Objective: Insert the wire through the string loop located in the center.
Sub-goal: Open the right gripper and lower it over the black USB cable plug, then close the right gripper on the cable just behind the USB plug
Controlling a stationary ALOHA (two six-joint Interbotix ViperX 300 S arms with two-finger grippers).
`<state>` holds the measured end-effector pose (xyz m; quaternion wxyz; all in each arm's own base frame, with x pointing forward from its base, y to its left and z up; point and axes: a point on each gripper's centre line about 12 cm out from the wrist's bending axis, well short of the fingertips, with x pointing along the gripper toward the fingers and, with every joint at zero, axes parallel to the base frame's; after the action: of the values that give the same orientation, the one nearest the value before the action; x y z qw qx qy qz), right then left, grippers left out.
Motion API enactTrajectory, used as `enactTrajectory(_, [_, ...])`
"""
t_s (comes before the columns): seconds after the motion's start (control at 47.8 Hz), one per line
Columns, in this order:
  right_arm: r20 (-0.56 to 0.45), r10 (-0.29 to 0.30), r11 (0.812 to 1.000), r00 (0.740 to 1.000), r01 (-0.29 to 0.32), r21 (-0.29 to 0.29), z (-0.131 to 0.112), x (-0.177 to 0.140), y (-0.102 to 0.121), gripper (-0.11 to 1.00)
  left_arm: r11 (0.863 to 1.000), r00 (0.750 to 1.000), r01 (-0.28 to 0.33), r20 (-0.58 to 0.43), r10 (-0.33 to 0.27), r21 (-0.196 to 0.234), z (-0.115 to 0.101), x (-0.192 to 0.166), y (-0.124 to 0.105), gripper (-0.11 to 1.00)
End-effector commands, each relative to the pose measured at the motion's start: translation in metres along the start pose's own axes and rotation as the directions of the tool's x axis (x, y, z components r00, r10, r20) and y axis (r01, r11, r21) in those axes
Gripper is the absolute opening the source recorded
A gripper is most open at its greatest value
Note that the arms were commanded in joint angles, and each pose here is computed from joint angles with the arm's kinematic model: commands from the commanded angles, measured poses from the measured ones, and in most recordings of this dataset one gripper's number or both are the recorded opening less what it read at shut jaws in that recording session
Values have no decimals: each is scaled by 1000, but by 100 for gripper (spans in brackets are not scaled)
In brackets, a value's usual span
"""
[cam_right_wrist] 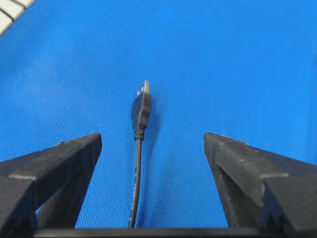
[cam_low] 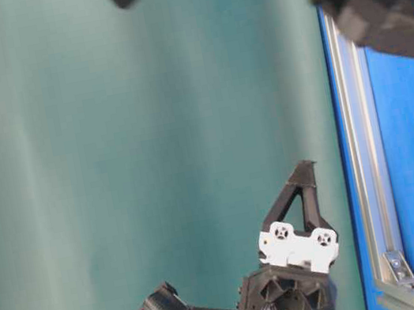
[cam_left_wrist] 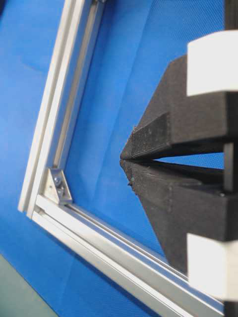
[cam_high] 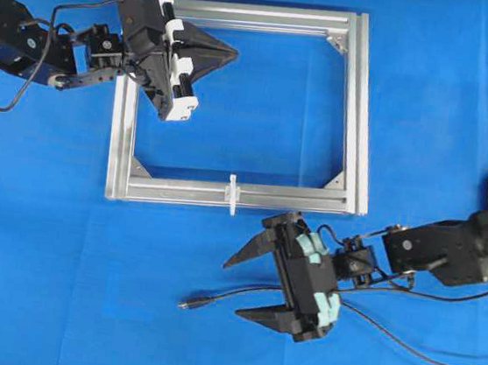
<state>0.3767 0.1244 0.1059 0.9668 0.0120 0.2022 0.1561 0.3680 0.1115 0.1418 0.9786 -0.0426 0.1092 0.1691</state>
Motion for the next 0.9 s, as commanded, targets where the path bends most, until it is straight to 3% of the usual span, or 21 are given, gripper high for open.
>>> enactTrajectory(0.0, [12,2,1000,1000,-3,14,2,8,1,83,1000,999,5,47,-5,1,16,0,-1,0])
enactTrajectory(0.168, [-31,-2,999,1000,3,39,-16,23,-1,84,1000,999,5,46,-5,1,16,0,-1,0])
enactTrajectory(0.691, [-24,-1,999,1000,2,40,-16,26,-1,81,1000,999,6,41,-6,2,15,0,-2,0])
enactTrajectory(0.775, [-23,-1,999,1000,2,40,-16,26,-1,73,1000,999,6,40,-6,2,15,0,-2,0])
enactTrajectory(0.88, [-26,-1,999,1000,2,39,-17,25,-1,44,1000,999,6,40,-6,3,15,0,-2,0])
